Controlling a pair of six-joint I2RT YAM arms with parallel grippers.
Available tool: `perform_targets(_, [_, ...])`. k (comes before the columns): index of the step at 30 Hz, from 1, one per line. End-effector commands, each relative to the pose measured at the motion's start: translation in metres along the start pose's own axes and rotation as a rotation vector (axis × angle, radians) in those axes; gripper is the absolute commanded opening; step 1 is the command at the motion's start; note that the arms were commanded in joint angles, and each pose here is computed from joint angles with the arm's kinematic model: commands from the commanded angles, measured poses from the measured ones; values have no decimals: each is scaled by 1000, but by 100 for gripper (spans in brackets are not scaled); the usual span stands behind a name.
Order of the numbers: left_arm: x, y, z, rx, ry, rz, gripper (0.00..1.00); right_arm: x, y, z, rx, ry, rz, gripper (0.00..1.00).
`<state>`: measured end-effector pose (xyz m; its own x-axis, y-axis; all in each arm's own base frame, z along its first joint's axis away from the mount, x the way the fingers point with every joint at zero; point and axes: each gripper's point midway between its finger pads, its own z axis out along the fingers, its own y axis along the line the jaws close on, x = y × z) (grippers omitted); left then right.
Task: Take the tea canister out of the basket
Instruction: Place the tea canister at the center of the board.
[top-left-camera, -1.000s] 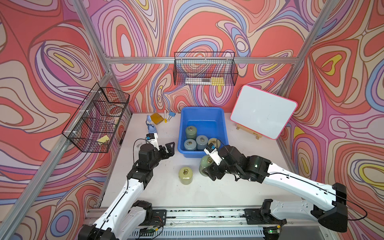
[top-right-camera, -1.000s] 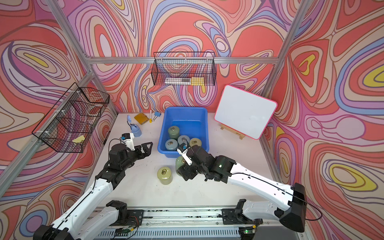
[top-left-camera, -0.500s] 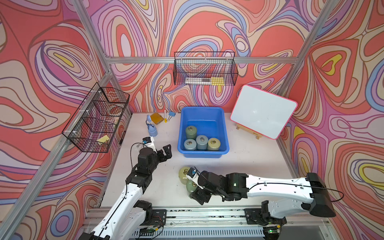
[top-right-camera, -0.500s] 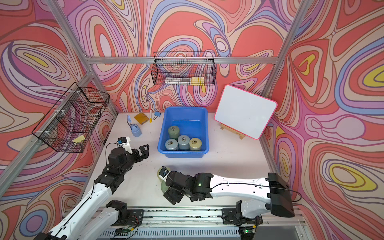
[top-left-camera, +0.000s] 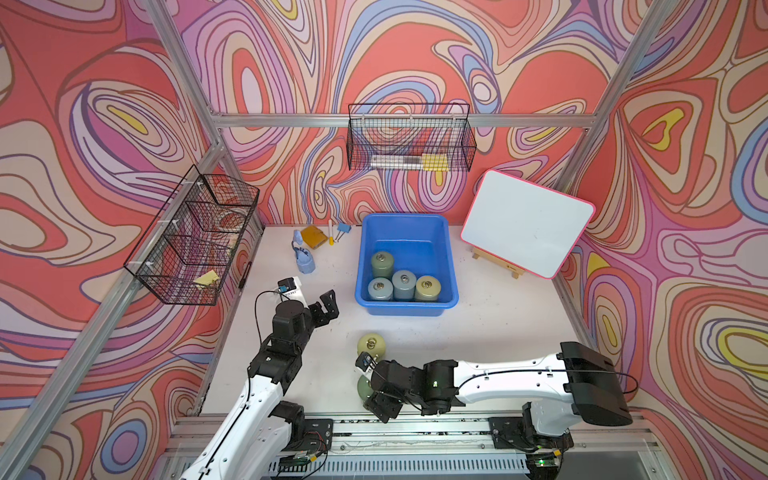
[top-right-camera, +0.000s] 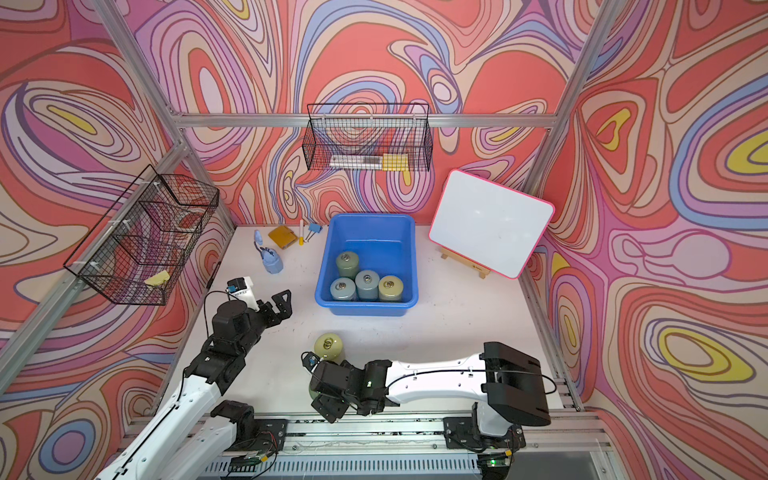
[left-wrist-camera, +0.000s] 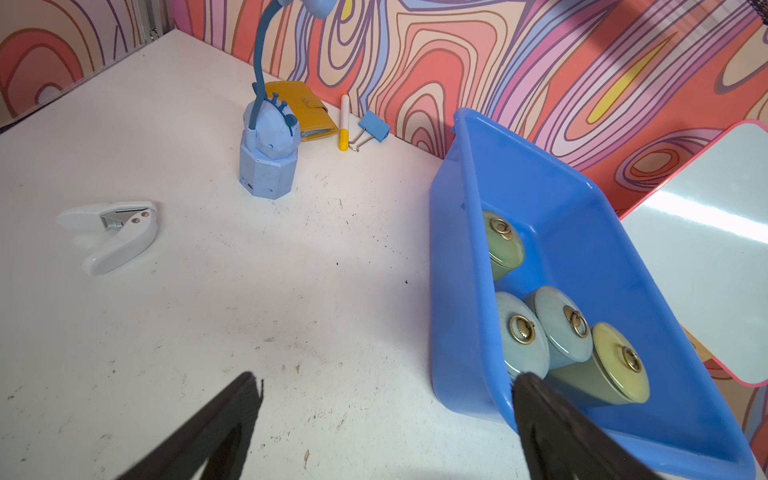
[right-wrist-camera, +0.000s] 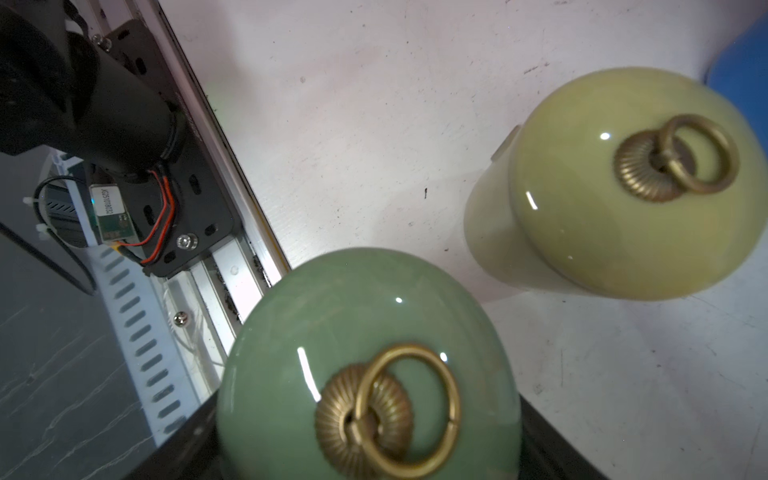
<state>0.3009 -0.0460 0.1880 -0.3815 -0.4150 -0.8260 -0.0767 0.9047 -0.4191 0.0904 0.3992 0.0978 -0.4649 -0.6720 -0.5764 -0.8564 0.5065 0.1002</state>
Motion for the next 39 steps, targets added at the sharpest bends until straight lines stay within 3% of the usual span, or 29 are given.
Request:
perform_targets(1, [4,7,-1,-23,4,3,99,-28,9,-1,-23,-106,24,58])
perform_targets(18, [4,7,-1,-22,5,1,99,-11,11,20,-28,-47,29,63])
perform_targets(25, [5,7,-1,-23,5,1,99,-1,14,25,-38,-9,36,74])
perform_targets(28, [4,6,-1,-19,6,1,99,3,15,26,-43,7,33,93])
perform_targets(39, [5,-3,0,30,16,7,99,-3,12,5,-29,-1,41,96])
